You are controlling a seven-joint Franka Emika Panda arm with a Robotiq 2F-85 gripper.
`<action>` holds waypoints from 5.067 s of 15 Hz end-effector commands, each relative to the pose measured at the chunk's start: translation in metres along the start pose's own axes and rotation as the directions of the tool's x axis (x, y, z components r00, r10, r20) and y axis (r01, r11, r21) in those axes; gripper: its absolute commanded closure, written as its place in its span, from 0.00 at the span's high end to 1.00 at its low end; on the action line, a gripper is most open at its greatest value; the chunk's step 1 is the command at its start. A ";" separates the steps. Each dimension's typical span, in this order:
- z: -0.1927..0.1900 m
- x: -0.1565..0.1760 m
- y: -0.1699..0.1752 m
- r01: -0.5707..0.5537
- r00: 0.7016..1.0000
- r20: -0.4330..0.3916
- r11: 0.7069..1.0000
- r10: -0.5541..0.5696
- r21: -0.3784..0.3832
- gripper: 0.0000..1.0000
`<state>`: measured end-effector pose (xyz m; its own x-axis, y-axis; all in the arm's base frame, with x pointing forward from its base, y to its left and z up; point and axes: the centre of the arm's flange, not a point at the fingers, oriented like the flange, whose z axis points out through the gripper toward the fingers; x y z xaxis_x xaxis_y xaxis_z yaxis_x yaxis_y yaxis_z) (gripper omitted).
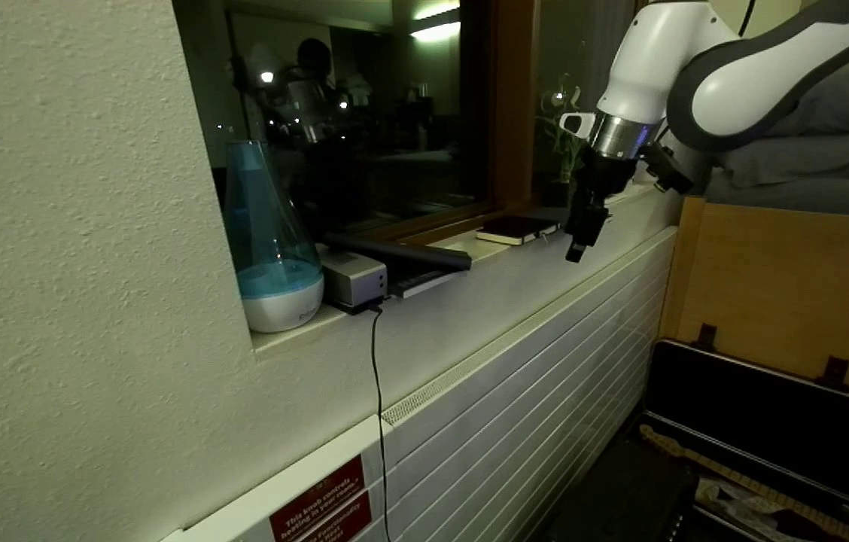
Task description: Flip the book
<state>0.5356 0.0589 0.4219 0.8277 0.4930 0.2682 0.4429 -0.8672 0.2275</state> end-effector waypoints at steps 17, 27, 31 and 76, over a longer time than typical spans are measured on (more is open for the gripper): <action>0.031 -0.039 -0.053 0.447 0.768 -0.288 0.801 -0.572 -0.398 1.00; 0.028 -0.025 -0.111 0.491 0.670 -0.375 0.761 -0.641 -0.424 1.00; 0.021 -0.009 -0.130 0.487 0.629 -0.421 0.754 -0.653 -0.441 1.00; 0.115 0.011 -0.097 0.251 0.692 -0.460 0.783 -0.556 -0.569 0.00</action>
<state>0.5462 0.1587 0.3007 0.1597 0.8721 0.4625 0.3754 -0.4869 0.7886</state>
